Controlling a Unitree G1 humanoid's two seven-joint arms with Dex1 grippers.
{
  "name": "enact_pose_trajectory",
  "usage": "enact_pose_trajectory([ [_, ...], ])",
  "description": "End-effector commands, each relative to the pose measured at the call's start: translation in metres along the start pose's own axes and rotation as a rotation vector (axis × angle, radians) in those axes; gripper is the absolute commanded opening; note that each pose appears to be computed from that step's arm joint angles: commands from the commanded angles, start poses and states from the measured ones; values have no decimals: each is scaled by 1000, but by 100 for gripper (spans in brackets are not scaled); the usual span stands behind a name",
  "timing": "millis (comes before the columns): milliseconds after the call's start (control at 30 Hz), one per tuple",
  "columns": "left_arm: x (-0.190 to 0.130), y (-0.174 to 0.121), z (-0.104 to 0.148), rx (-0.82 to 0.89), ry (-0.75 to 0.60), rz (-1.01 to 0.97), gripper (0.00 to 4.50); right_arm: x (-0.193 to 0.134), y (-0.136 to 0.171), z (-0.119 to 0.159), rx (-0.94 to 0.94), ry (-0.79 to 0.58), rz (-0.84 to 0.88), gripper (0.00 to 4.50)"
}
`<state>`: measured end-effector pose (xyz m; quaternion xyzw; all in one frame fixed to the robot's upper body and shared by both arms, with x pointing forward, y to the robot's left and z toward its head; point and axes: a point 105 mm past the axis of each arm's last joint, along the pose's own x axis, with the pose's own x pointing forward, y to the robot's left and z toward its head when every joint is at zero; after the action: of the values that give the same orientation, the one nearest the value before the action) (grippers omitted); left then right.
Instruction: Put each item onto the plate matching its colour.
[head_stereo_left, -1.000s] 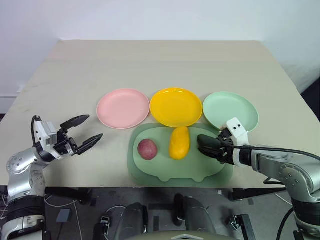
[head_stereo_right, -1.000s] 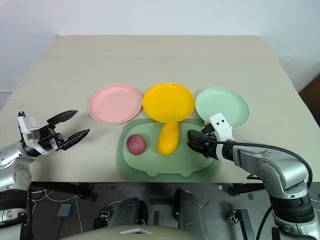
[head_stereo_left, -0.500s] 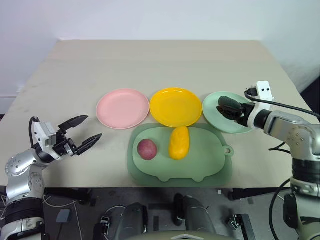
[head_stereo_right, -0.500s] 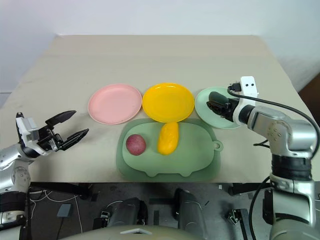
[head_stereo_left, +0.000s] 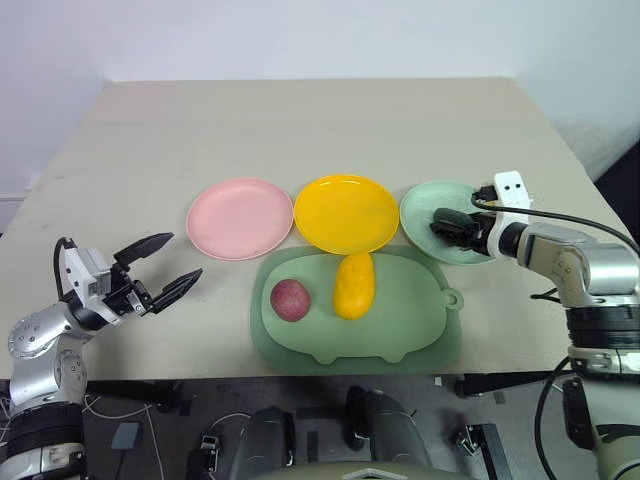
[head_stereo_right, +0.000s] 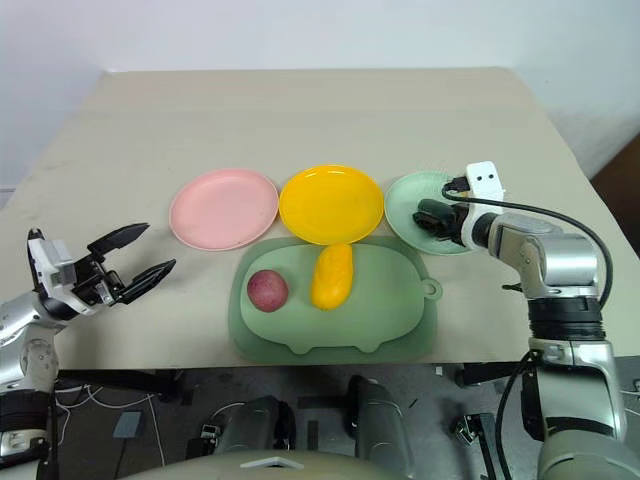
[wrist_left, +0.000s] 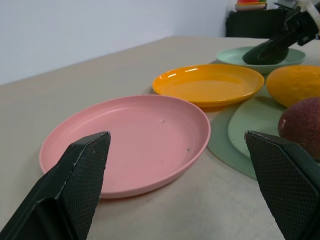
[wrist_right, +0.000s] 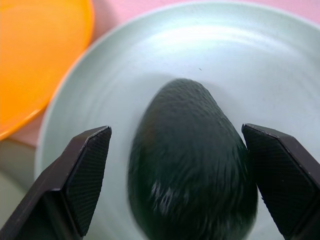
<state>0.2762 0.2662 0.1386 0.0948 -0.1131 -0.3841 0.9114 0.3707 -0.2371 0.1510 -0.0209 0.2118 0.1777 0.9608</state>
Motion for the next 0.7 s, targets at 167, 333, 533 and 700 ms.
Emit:
enact_pose_trajectory([
  [167,-10,7,16,57,-7,26,450,-63,67,36,-186,-122,361,445],
  [333,-8,9,17,51,-14,32,450,-83,114,27,-449,-92,646,445],
  [533,-6,8,17,48,-15,28,450,-70,125,26,-829,13,826,445],
  [700,-5,4,17,46,-20,23,450,-45,142,31,-1142,54,980,445],
])
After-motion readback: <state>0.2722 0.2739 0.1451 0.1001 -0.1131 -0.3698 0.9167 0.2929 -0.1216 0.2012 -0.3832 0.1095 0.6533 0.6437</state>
